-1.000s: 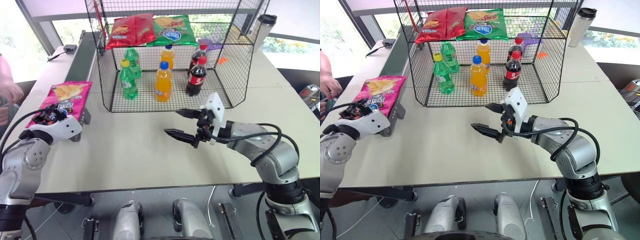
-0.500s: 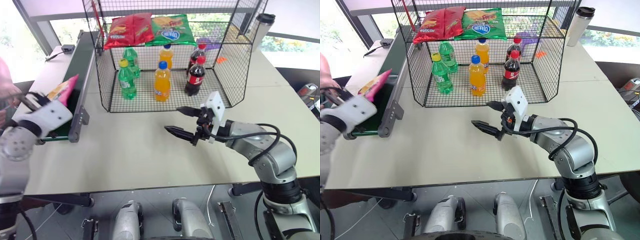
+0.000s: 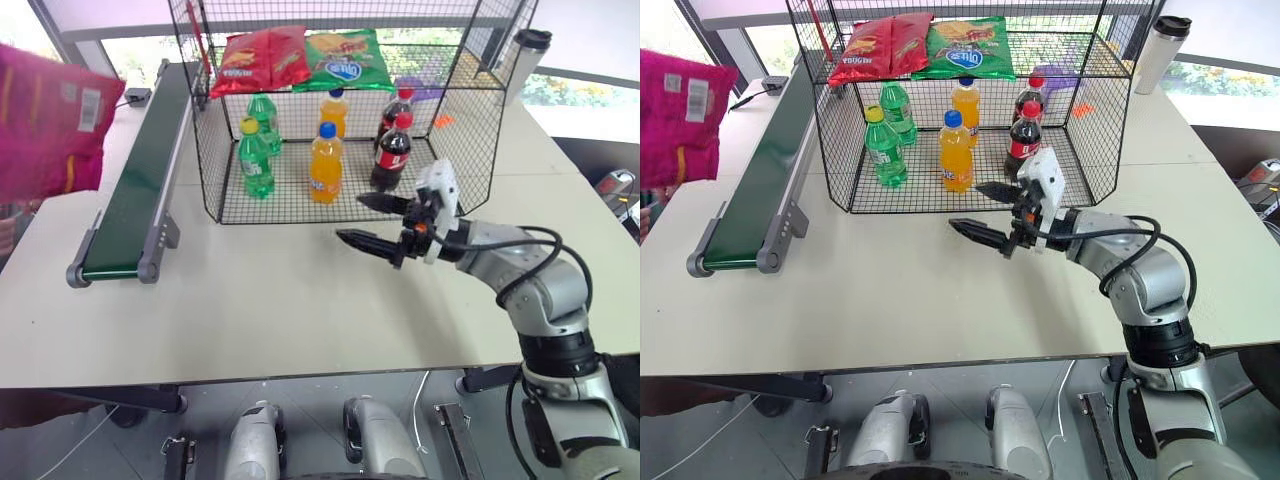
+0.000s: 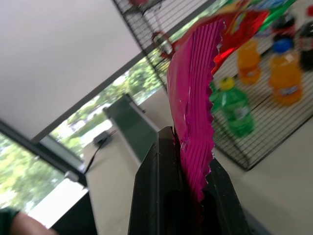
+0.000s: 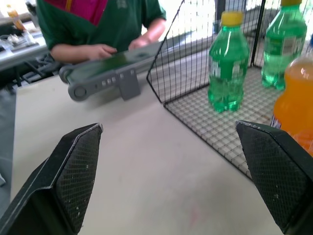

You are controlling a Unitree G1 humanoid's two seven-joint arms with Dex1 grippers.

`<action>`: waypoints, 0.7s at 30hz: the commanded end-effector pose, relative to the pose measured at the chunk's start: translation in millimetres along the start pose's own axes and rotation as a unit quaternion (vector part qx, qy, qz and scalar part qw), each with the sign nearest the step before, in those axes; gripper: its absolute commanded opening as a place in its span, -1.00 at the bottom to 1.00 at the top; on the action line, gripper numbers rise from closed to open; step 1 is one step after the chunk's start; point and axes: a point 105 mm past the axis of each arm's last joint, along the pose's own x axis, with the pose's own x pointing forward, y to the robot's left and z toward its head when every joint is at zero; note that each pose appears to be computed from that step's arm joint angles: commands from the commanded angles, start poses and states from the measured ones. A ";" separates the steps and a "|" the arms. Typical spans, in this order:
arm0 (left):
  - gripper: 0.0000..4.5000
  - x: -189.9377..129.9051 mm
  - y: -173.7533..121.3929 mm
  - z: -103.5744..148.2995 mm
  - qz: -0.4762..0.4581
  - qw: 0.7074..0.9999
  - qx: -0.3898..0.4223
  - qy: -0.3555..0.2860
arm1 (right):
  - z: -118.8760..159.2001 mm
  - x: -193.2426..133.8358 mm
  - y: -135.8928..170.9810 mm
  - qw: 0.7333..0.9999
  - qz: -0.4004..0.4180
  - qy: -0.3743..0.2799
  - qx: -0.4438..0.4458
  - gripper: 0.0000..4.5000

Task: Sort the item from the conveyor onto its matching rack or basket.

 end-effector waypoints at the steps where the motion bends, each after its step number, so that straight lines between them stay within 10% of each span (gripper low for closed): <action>1: -0.98 9.9 -34.0 29.2 -0.137 0.988 -0.026 -0.067 | 31.4 -3.2 0.8 0.998 0.023 -0.056 -0.008 1.00; 21: -0.98 103.9 -71.3 64.9 -0.394 0.878 -0.089 -0.257 | 66.8 -2.3 47.4 0.981 0.136 -0.138 0.016 1.00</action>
